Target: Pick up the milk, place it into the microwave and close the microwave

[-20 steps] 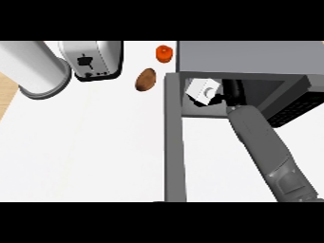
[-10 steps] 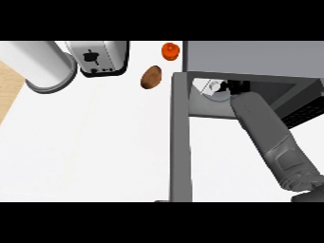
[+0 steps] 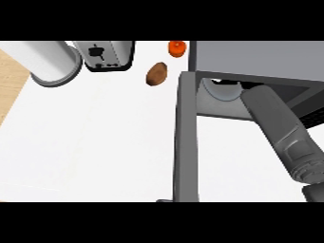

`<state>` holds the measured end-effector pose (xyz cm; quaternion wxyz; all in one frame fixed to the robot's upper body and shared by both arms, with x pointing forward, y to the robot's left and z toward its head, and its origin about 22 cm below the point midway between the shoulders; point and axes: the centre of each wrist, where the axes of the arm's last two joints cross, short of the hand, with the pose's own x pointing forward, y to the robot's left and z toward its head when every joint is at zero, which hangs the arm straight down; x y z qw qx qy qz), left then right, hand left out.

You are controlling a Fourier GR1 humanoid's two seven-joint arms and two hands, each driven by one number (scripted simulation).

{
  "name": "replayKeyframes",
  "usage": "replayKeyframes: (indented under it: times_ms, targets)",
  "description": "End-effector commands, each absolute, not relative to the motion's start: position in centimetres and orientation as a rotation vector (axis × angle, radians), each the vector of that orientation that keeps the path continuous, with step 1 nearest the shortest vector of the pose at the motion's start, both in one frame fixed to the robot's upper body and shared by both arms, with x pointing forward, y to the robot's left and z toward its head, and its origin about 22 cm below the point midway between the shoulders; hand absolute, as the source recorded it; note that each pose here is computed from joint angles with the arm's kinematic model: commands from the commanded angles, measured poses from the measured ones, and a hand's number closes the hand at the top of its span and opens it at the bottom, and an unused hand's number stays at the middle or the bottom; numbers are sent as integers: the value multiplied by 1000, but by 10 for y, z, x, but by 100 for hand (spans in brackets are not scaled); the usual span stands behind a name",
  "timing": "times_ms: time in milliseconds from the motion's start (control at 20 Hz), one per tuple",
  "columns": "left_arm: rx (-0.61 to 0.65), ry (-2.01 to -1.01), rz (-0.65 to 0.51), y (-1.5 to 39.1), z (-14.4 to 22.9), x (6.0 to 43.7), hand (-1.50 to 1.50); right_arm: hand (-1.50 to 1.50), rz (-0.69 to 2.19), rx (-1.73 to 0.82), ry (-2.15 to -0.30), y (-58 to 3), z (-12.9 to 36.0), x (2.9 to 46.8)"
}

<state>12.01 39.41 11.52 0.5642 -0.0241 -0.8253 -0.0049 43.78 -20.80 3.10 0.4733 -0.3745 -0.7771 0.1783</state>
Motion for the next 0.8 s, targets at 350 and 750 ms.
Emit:
replayKeyframes:
  times_ms: [350,750]
  targets:
    - [-32,-1947,-34,391,118,132,-150,-150,350,-1403,-1520,-289,18,422]
    - [-46,-1920,-85,389,112,142,-150,-150,529,-1154,-1788,-247,35,437]
